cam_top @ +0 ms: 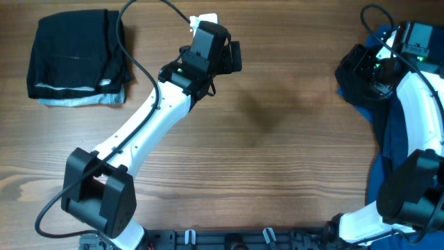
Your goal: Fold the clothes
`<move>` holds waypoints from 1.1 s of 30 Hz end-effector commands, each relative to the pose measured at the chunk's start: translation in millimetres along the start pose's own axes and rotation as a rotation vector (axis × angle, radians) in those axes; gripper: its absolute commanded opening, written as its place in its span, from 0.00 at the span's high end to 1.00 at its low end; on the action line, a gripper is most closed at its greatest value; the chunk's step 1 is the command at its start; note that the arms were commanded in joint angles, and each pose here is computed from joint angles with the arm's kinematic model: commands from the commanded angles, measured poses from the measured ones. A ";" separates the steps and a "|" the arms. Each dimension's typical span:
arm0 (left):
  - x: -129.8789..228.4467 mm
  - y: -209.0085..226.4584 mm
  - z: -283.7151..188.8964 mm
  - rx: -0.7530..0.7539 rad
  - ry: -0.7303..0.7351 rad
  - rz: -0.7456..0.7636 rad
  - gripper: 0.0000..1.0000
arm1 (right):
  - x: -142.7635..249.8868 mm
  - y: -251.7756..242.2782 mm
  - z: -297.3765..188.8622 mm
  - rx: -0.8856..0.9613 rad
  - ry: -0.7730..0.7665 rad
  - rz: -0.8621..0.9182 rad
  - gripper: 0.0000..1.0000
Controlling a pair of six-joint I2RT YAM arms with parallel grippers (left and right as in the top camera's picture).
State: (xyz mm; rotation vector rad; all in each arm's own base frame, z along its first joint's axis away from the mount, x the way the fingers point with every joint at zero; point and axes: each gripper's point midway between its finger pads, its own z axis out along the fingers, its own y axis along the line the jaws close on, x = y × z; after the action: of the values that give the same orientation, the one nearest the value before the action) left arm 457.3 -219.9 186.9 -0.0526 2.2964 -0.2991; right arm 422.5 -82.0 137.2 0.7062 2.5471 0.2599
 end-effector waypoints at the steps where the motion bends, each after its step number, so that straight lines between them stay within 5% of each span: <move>1: 1.5 3.2 0.9 -0.016 -0.002 0.014 0.00 | -2.0 0.1 0.1 0.007 -0.006 -0.009 0.00; 12: 1.5 3.2 0.9 -0.016 -0.002 0.014 0.00 | -3.6 14.2 -16.5 -0.017 -0.043 -0.037 0.00; 23: 1.5 3.2 0.9 -0.016 -0.002 0.014 0.00 | 64.3 173.7 -234.0 -0.458 -0.411 -0.414 0.00; 28: 1.5 3.2 0.9 -0.016 -0.002 0.014 0.00 | 97.5 162.1 -337.2 -0.602 -0.626 -0.454 0.00; 33: 1.5 3.2 0.9 -0.016 -0.002 0.014 0.00 | 127.6 113.0 -386.2 -0.636 -0.793 -0.421 0.00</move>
State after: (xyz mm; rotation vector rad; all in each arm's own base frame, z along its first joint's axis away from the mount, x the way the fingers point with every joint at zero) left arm 456.9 -219.7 186.4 -0.0518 2.2989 -0.2975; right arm 215.6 81.3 459.0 -0.0496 1.7158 0.5489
